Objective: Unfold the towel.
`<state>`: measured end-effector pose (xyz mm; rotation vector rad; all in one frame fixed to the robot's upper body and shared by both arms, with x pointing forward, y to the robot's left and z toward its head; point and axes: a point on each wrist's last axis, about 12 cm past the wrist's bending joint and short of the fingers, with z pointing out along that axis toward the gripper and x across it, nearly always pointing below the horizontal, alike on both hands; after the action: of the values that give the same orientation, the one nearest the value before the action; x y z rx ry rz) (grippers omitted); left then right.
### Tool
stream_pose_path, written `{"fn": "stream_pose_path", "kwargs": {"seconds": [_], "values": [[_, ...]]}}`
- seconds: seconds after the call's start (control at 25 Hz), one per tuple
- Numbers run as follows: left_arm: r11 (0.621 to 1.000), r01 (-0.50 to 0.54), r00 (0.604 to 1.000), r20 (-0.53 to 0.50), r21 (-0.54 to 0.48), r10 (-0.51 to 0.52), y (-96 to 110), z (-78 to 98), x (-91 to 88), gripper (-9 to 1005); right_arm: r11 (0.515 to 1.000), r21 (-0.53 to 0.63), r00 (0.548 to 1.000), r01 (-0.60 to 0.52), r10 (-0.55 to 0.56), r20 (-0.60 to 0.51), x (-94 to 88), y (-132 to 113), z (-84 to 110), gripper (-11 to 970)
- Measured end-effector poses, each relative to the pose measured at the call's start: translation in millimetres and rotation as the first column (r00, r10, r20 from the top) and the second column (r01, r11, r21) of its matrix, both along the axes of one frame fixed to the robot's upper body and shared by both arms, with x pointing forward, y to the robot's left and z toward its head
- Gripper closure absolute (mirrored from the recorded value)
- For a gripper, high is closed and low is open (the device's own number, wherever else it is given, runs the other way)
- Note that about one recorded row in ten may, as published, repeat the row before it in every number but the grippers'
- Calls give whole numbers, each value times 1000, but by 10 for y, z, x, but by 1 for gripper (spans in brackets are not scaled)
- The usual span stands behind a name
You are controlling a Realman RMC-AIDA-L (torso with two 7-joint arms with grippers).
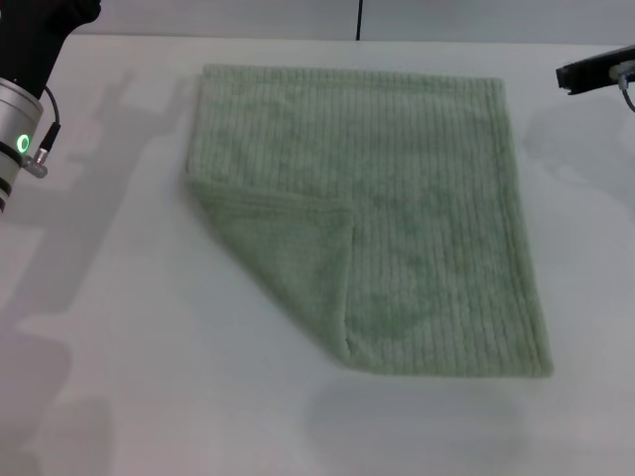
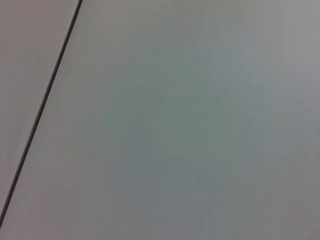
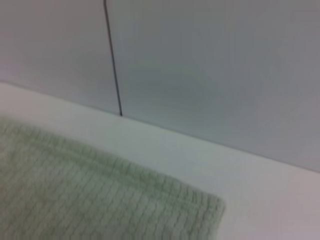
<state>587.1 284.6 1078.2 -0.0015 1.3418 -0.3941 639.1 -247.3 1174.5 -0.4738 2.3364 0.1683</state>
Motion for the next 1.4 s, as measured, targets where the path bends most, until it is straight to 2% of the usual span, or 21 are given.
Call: {"fn": "stream_pose_path", "kwargs": {"seconds": [0.2, 0.64, 1.4], "values": [[1000, 1, 1000, 0, -1, -1, -4, -1, 0, 200, 999, -24, 998, -32, 30, -58, 44, 45, 67, 901], [1000, 0, 1000, -6, 0, 0, -13, -4, 11, 199, 996, -19, 978, -81, 76, -195, 183, 148, -77, 900], [1000, 19, 1000, -5, -10, -19, -67, 28, 56, 200, 996, -9, 951, -94, 87, -297, 301, 246, -199, 901]]}}
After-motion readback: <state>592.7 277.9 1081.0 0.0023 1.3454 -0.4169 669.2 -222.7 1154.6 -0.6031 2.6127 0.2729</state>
